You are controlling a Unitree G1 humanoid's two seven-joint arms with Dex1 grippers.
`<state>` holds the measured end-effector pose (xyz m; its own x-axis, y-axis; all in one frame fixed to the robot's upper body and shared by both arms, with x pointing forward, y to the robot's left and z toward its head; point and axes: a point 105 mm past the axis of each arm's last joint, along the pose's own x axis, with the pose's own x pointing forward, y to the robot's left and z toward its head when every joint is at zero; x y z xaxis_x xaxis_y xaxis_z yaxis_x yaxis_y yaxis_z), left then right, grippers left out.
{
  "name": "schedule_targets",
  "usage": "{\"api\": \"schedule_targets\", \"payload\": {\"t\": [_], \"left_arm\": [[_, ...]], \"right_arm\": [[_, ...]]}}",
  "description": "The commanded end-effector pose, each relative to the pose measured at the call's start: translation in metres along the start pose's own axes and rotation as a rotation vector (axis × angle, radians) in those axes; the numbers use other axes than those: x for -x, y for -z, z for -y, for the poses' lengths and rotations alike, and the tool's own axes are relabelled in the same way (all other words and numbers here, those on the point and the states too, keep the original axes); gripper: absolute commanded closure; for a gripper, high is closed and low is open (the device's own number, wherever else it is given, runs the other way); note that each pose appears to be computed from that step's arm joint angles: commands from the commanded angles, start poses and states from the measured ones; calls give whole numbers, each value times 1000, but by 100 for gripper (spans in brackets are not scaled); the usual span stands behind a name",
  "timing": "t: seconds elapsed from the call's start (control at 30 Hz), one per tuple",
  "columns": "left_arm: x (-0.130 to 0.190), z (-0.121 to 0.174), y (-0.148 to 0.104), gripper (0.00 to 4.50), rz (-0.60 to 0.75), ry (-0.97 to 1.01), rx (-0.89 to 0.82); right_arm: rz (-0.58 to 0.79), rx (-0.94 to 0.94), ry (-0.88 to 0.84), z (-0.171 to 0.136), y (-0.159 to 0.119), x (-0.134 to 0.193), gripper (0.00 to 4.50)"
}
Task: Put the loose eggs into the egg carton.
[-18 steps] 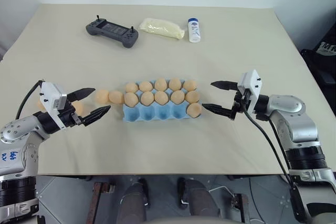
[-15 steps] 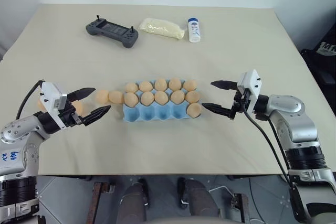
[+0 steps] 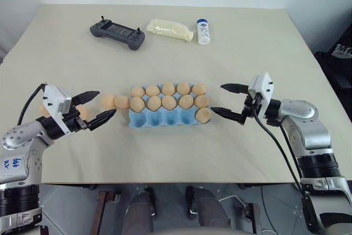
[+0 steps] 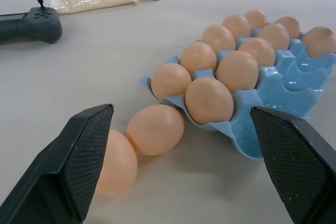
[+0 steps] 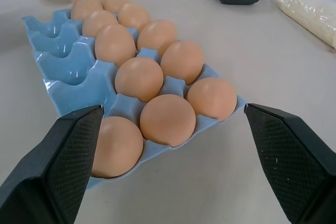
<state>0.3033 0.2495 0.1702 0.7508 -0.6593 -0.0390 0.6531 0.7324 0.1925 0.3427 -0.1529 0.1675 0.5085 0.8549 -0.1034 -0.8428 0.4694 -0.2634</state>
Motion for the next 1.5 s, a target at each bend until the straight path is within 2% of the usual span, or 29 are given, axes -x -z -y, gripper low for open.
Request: {"api": "schedule_targets", "payload": {"t": [0.03, 0.17, 0.4, 0.6, 0.7, 0.87, 1.07, 1.5], "left_arm": [[1, -5, -29, 5, 40, -73, -72], [10, 0, -42, 5, 58, -213, -113], [49, 20, -26, 5, 13, -471, 17], [89, 42, -12, 5, -18, -594, 51], [98, 49, -6, 5, -46, -618, 70], [100, 49, -3, 5, -49, -676, 68], [95, 24, 6, 5, -114, -793, 88], [62, -21, 20, 5, -195, -806, 134]], "right_arm": [[41, 41, 12, 7, -14, 5, 0], [8, 48, 23, 11, -8, 8, 0], [56, -1, -46, 11, -13, 0, 0], [53, -20, -112, 10, -11, -7, 0], [51, -19, -137, 11, -11, -12, 0], [52, -17, -158, 12, -11, -16, 0], [52, -17, -167, 11, -11, -19, 0], [48, -11, -142, 6, -8, -14, 0]]}}
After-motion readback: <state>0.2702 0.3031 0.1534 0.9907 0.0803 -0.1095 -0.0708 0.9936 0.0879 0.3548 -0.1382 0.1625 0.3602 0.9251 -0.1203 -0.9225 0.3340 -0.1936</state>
